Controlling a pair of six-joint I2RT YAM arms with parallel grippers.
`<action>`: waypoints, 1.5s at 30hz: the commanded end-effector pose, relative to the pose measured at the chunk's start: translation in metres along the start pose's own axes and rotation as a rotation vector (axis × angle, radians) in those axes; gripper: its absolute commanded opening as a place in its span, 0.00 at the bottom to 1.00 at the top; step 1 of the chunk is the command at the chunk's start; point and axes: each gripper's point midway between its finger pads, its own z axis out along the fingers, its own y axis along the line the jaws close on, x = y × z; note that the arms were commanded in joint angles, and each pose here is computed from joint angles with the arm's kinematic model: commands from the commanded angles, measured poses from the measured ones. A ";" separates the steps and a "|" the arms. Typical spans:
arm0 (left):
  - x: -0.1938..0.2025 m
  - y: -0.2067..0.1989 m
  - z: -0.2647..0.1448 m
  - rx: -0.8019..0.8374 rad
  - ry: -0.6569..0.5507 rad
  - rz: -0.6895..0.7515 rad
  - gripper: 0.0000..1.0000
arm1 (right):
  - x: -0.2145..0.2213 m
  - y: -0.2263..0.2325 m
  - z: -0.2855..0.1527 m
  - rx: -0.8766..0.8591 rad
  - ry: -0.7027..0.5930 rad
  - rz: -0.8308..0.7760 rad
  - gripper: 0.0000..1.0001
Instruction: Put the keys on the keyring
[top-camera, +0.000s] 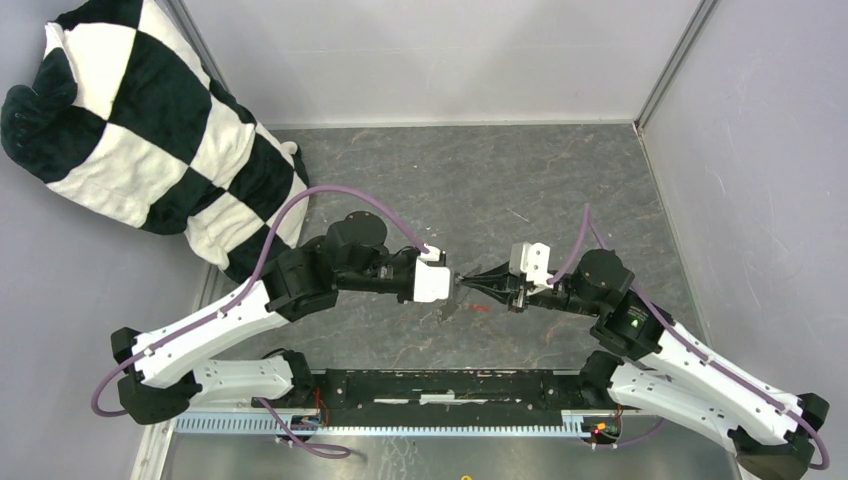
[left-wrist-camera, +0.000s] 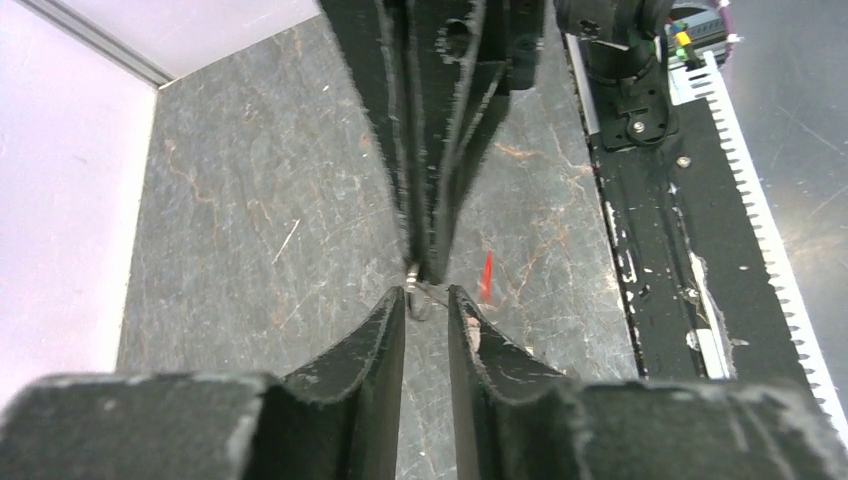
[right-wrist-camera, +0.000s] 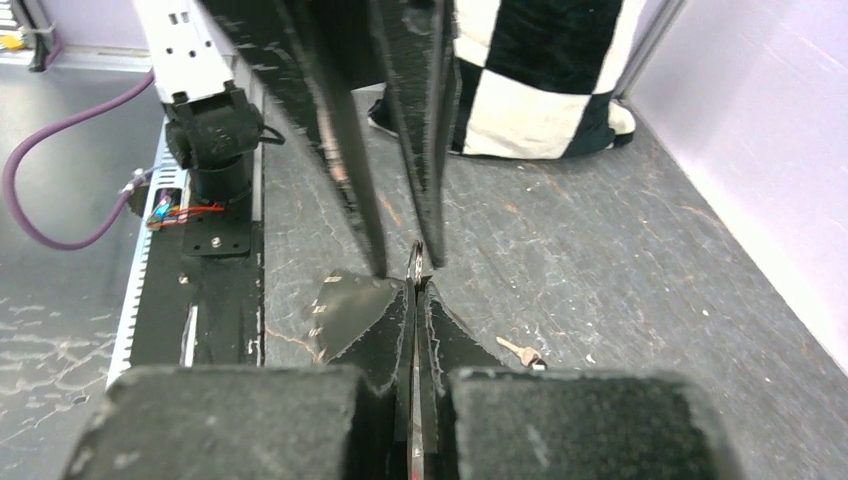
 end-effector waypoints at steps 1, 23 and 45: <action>-0.027 -0.007 -0.010 0.045 -0.087 0.002 0.34 | -0.022 -0.014 -0.003 0.079 -0.081 -0.011 0.01; -0.023 -0.014 -0.021 0.018 -0.097 -0.150 0.33 | -0.043 0.012 -0.013 0.000 -0.317 0.035 0.00; -0.010 -0.015 -0.010 0.012 -0.061 -0.209 0.34 | -0.039 0.019 -0.003 -0.062 -0.313 0.086 0.00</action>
